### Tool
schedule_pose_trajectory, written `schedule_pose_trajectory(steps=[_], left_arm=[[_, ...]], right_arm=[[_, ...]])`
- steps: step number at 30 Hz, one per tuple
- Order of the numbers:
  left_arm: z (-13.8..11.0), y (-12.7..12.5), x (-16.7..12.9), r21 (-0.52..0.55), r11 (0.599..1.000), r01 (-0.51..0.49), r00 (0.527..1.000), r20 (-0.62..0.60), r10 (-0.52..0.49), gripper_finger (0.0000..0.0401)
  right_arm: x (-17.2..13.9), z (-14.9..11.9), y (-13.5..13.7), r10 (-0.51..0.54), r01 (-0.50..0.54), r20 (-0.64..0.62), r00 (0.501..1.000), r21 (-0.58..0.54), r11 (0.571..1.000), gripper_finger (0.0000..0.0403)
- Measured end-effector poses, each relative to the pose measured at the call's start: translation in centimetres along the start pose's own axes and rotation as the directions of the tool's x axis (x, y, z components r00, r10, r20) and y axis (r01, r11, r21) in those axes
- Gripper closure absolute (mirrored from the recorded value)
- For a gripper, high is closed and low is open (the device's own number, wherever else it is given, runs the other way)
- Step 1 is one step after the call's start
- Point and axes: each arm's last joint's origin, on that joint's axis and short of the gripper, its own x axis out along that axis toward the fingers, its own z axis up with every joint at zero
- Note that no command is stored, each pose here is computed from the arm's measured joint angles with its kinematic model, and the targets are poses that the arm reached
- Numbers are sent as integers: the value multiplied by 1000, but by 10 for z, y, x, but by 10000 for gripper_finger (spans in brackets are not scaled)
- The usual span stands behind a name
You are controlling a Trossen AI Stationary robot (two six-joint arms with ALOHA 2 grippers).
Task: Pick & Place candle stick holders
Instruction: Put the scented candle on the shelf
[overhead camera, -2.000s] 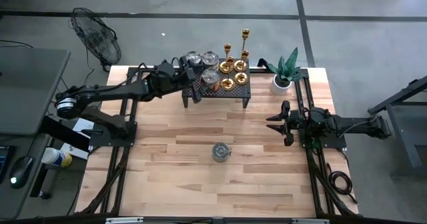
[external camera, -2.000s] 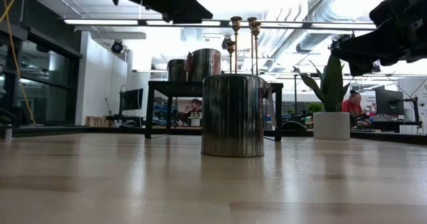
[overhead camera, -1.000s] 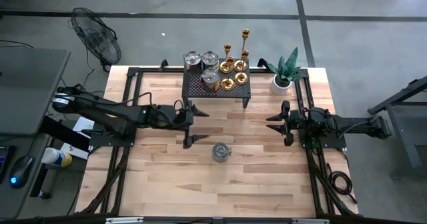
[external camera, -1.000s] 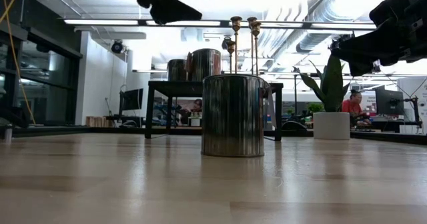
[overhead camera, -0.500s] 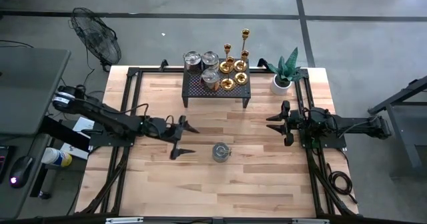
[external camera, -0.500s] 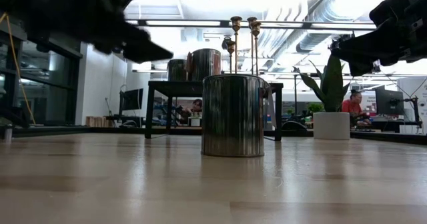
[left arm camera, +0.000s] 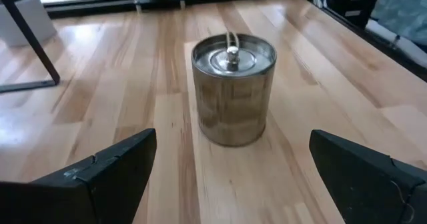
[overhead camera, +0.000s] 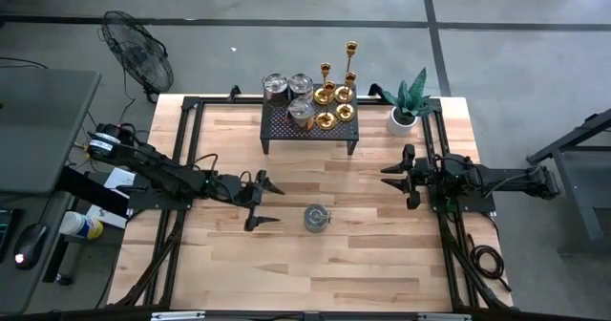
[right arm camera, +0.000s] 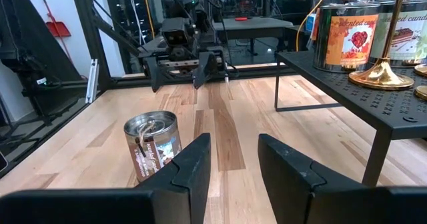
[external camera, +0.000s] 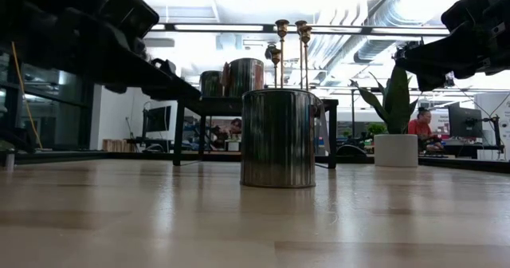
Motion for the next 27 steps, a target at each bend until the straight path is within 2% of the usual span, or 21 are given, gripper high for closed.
schedule_pose_trajectory(steps=[5, 8, 14, 20, 27], left_arm=[[-11, 0, 11, 18, 1000, -15, 1000, -9, 15, 15], [-15, -1, 19, 42, 999, -27, 999, 46, 25, 15], [-28, -8, 30, -53, 995, -88, 991, 98, 93, 15], [-34, -9, 36, -56, 995, -82, 991, 98, 87, 15], [-36, -15, 51, -17, 999, -31, 995, 94, 33, 15]], right_arm=[[0, 0, 0, 0, 0, 0, 1000, 0, 1000, 285], [0, 0, 0, 0, 0, 0, 1000, 0, 1000, 285], [0, 0, 0, 0, 0, 0, 1000, 0, 1000, 285], [0, 0, 0, 0, 0, 0, 1000, 0, 1000, 285], [0, 0, 0, 0, 0, 0, 1000, 0, 1000, 285]])
